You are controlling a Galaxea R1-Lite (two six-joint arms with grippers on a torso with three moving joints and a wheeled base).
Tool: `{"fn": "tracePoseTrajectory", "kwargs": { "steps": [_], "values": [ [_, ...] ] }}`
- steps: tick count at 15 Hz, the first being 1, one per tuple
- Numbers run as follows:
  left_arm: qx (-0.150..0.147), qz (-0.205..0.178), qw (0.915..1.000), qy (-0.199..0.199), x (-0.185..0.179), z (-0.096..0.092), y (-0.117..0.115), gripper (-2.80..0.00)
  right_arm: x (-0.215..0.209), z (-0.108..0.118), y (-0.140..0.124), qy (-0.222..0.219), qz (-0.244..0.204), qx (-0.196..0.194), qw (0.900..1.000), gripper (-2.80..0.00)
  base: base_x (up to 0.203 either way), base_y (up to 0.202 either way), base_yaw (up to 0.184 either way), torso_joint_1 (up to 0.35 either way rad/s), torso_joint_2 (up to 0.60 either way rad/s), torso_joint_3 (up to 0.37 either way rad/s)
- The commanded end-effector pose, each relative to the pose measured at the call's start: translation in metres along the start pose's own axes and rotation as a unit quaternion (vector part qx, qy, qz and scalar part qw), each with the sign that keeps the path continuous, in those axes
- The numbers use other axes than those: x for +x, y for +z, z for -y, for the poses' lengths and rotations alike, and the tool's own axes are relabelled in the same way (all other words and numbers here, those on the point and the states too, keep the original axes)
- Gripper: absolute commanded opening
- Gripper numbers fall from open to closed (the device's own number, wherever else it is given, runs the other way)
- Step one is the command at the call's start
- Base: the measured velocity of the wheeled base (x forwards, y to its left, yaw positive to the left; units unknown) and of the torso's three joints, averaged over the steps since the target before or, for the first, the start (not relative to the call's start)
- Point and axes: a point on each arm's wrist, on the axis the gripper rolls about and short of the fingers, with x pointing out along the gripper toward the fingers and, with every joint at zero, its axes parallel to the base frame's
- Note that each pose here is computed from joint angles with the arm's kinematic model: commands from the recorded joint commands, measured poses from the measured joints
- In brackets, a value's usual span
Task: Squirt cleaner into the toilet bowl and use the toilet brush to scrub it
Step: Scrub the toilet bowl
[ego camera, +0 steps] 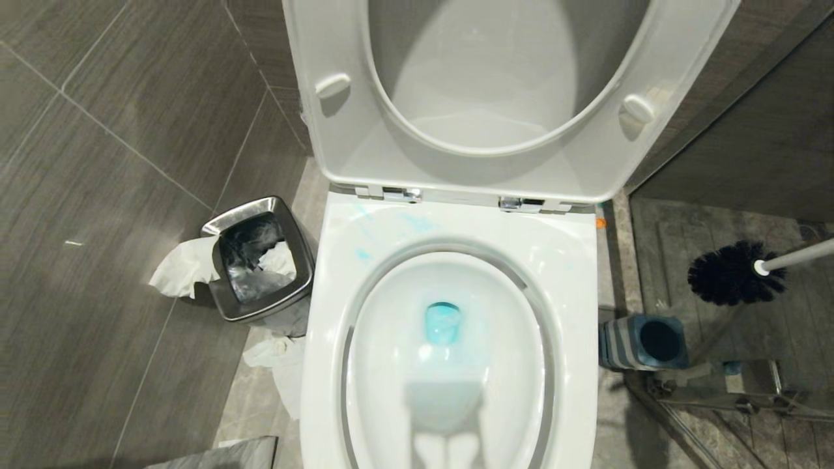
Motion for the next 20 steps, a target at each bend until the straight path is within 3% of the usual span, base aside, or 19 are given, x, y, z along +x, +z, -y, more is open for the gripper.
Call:
{"fn": "tracePoseTrajectory", "kwargs": {
  "steps": [1,20],
  "values": [
    [0.0,-0.001,1.0,0.0,0.0,0.0,0.0,-2.8,0.001,0.0,0.0,0.001,-0.001,0.0,1.0,-2.8,0.0,0.0,0.0,0.002,0.0,0.202],
    [-0.002,-0.001,1.0,0.001,0.0,0.0,0.0,-2.8,0.016,0.0,0.011,0.003,-0.004,0.001,1.0,-2.8,0.0,0.0,0.0,0.002,0.0,0.203]
  ]
}}
